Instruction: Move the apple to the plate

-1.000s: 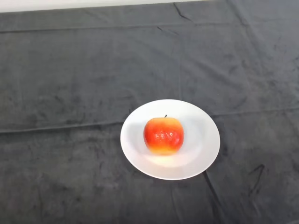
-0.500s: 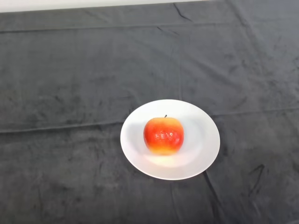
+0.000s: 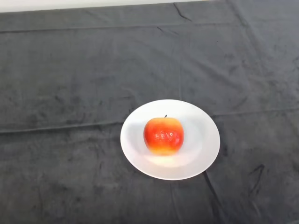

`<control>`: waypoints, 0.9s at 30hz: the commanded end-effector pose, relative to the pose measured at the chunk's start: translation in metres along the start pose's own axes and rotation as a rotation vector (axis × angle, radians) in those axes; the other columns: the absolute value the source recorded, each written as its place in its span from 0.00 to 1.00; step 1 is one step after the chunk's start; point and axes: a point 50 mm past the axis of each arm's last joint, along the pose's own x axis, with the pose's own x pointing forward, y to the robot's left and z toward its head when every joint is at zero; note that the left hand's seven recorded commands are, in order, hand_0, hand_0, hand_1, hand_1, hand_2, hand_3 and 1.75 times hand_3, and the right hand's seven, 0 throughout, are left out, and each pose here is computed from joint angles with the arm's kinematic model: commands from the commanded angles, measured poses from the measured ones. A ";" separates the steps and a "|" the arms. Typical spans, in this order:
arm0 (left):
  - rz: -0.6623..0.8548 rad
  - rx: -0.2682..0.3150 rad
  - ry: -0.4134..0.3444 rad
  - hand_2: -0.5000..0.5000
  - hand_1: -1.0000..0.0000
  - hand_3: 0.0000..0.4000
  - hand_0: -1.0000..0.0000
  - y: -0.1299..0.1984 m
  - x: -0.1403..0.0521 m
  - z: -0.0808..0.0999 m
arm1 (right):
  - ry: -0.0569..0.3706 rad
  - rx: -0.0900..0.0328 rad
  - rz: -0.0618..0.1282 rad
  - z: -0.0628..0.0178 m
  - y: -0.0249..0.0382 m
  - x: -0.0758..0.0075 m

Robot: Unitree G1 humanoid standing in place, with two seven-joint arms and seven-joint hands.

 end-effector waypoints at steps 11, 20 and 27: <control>0.011 -0.003 -0.067 0.50 1.00 0.00 1.00 0.001 0.018 0.020 | 0.028 -0.024 -0.005 -0.0092 0.0001 0.0021; 0.010 -0.003 -0.066 0.50 1.00 0.00 1.00 0.002 0.018 0.020 | 0.028 -0.024 -0.005 -0.0092 0.0001 0.0021; 0.011 -0.004 -0.065 0.50 1.00 0.00 1.00 0.002 0.018 0.020 | 0.028 -0.024 -0.005 -0.0092 0.0001 0.0021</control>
